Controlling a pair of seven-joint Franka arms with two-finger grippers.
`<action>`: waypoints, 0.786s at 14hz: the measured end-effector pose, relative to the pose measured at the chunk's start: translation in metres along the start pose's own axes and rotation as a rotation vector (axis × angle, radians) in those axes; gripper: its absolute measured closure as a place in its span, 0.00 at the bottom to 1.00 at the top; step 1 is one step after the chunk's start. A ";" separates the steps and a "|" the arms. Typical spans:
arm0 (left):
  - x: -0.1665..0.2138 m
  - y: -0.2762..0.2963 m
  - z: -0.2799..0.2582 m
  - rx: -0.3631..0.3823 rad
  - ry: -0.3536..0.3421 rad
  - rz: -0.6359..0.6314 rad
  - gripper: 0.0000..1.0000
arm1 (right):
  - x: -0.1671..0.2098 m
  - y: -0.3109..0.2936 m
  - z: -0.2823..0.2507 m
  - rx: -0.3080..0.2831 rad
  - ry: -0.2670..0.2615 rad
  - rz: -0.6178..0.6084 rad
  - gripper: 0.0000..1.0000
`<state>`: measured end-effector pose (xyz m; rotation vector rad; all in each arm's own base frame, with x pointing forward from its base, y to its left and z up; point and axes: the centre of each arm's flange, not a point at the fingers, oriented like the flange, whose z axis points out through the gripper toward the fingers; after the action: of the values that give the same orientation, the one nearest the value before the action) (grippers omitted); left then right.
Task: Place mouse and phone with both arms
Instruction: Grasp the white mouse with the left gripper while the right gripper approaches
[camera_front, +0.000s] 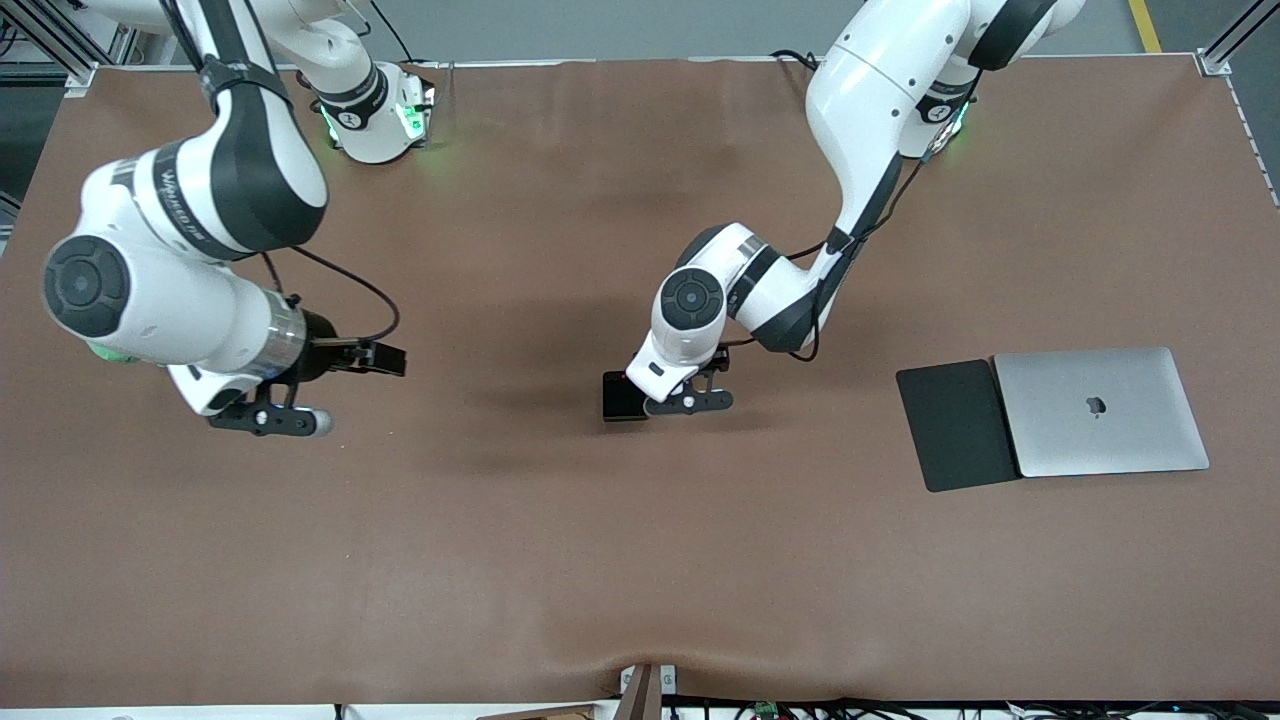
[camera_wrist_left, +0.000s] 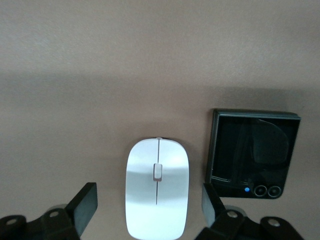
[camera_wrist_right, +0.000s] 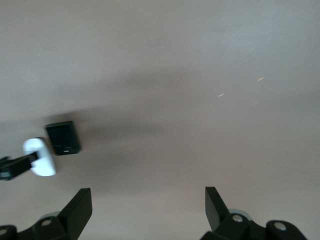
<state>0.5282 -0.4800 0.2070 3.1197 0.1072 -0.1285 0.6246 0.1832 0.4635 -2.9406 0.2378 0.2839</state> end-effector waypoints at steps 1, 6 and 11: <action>-0.002 0.001 0.006 0.002 -0.003 0.003 0.07 | 0.000 -0.004 0.004 0.025 -0.015 0.022 0.00; -0.007 0.005 0.021 0.008 -0.009 0.011 0.10 | -0.005 -0.017 0.022 0.053 -0.039 0.039 0.00; -0.008 0.005 0.030 0.014 -0.015 0.013 0.19 | -0.001 -0.018 0.039 0.065 0.009 0.049 0.00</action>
<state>0.5182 -0.4857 0.1776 3.1323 0.0860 -0.1535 0.6198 0.2082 0.4287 -2.8755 0.3141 0.2643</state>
